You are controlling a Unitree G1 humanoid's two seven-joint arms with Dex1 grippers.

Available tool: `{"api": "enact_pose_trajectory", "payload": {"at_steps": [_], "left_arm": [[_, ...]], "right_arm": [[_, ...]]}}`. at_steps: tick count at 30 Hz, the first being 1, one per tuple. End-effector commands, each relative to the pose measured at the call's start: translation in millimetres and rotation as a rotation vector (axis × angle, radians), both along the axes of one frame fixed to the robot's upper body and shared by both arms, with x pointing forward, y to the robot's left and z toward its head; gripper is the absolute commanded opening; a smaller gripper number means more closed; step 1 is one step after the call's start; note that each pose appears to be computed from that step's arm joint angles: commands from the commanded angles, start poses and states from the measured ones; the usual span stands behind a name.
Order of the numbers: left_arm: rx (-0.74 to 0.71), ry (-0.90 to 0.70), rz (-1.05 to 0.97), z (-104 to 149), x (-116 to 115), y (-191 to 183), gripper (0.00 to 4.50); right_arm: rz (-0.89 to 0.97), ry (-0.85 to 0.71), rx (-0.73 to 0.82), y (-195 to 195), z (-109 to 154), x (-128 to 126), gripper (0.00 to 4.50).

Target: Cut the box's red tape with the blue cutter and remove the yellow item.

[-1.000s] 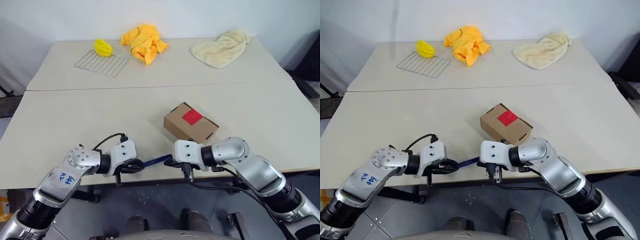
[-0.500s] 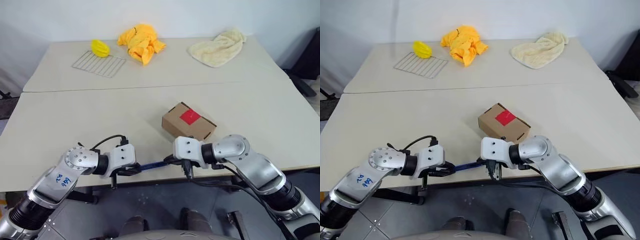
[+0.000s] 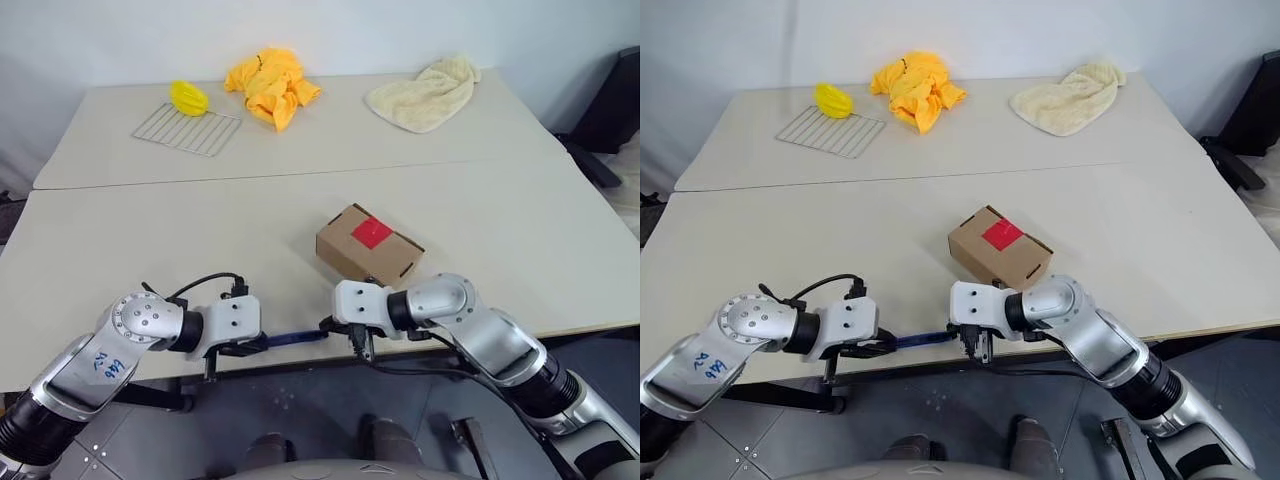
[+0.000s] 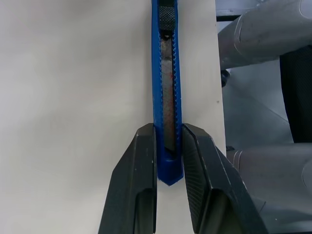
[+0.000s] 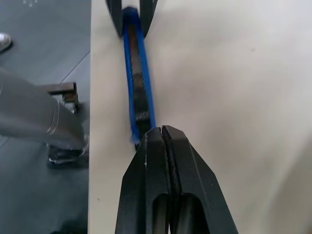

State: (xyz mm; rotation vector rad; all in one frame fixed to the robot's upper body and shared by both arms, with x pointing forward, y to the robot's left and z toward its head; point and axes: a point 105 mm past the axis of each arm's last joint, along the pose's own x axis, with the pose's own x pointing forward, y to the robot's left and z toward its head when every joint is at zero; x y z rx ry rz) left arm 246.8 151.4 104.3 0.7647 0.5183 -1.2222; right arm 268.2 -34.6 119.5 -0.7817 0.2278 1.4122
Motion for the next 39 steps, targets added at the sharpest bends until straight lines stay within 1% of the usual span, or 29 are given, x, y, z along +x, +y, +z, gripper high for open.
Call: {"api": "enact_pose_trajectory", "payload": {"at_steps": [1,9,15,18,25,28,30,39], "left_arm": [[0.072,0.081,0.069,-19.8,-7.9,15.5,0.43],[0.063,0.093,0.071,-20.0,-13.5,11.0,0.43],[0.057,0.1,0.066,-18.7,-19.4,6.7,0.43],[0.056,0.104,0.067,-18.4,-21.8,5.7,0.43],[0.05,0.125,0.068,-20.8,-28.0,4.3,0.43],[0.047,0.126,0.068,-21.1,-29.0,2.3,0.43],[0.047,0.127,0.069,-21.3,-29.3,2.1,0.43],[0.045,0.123,0.067,-20.6,-28.2,0.1,0.43]], "right_arm": [[0.017,-0.033,-0.029,-3.5,-0.9,0.4,0.0],[0.027,-0.017,-0.058,-4.9,-12.9,-0.5,0.0],[0.046,-0.016,-0.065,-2.7,-16.2,-4.0,0.0],[0.058,-0.031,-0.064,-0.6,-11.9,-4.5,0.0],[0.038,-0.07,-0.018,-0.7,16.7,-8.4,0.0],[0.02,-0.078,-0.011,-2.1,23.8,-8.0,0.0],[0.016,-0.077,-0.011,-2.1,25.1,-8.5,0.0],[0.052,-0.057,-0.021,5.2,11.5,-10.4,0.0]]}}
